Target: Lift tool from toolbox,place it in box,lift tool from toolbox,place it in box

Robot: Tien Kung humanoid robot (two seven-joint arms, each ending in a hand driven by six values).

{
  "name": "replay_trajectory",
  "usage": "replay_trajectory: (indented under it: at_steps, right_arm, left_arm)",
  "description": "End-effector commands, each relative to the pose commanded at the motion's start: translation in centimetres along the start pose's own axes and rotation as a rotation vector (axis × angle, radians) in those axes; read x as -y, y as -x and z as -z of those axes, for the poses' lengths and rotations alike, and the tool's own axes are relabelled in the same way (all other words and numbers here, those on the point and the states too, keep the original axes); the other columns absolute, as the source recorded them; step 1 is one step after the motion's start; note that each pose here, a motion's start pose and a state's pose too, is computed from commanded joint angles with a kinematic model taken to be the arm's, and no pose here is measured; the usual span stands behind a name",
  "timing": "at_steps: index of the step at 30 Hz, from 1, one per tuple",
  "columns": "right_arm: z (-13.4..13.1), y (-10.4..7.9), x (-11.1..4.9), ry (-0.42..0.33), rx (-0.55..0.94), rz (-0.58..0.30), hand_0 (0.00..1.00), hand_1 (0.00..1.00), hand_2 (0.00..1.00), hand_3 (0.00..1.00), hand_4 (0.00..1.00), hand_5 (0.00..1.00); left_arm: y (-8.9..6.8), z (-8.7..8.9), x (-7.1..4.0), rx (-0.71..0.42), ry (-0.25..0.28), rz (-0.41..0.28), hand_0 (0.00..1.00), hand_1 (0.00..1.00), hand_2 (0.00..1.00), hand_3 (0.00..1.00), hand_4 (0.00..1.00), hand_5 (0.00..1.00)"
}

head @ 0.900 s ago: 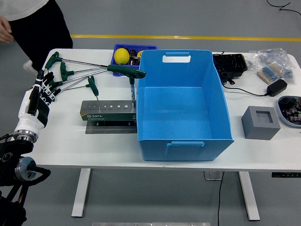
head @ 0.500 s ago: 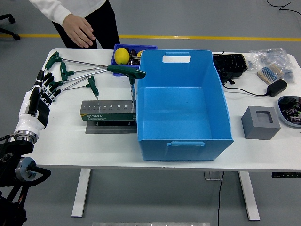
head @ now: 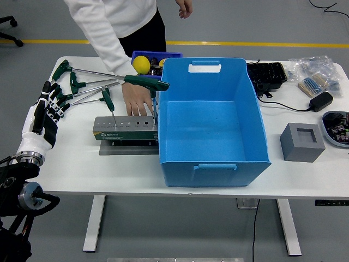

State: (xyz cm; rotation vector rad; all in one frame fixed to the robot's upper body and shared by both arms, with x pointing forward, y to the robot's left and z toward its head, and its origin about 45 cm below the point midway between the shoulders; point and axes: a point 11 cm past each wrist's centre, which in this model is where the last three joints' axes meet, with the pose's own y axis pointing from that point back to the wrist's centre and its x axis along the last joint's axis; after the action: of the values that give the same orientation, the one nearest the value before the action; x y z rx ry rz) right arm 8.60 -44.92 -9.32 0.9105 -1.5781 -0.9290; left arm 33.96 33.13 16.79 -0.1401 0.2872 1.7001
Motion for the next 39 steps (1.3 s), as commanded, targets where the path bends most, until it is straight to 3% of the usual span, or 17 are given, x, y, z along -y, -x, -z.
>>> replay_trajectory:
  at_steps: [19,24,26,27,32,33,37,39]
  right_arm:
    - [0.1,-0.1,0.0,-0.003,0.003,-0.001,0.697,0.700,0.752,0.605,0.833,0.728]
    - [0.1,-0.1,0.0,-0.003,0.001,-0.001,0.696,0.700,0.751,0.605,0.833,0.728]
    - [0.2,-0.1,0.0,-0.003,0.002,-0.001,0.696,0.700,0.751,0.605,0.833,0.728]
    - [0.2,-0.1,0.0,-0.003,0.002,-0.002,0.697,0.700,0.751,0.605,0.833,0.727]
    - [0.3,-0.2,0.0,-0.005,0.001,-0.004,0.697,0.700,0.751,0.605,0.833,0.727]
    - [0.4,-0.3,0.0,-0.006,0.000,-0.004,0.697,0.700,0.751,0.604,0.833,0.727]
    - [0.5,-0.3,0.0,-0.008,0.005,-0.005,0.697,0.700,0.751,0.604,0.833,0.727]
    - [0.5,-0.3,0.0,-0.007,0.008,-0.005,0.697,0.700,0.751,0.604,0.833,0.726]
  left_arm:
    - [0.0,-0.3,0.1,0.015,0.011,-0.004,0.884,0.924,0.980,0.918,0.935,0.811]
    - [0.6,-2.4,0.4,0.193,0.085,0.018,0.889,0.928,0.983,0.916,0.948,0.794]
    - [1.7,-4.3,0.9,0.307,0.142,0.067,0.889,0.928,0.983,0.916,0.948,0.794]
    - [2.3,-5.1,1.0,0.360,0.167,0.093,0.943,0.964,0.998,0.933,0.998,0.636]
    - [7.9,-8.9,2.0,0.727,0.316,0.335,0.943,0.964,0.998,0.933,0.998,0.636]
    - [8.9,-9.2,2.1,0.793,0.337,0.375,0.979,0.997,0.998,0.972,0.998,0.522]
    - [13.0,-9.1,2.4,1.069,0.390,0.542,0.979,0.997,0.998,0.972,0.998,0.522]
    - [14.3,-8.6,2.5,1.186,0.399,0.596,0.995,0.998,0.998,0.994,0.998,0.487]
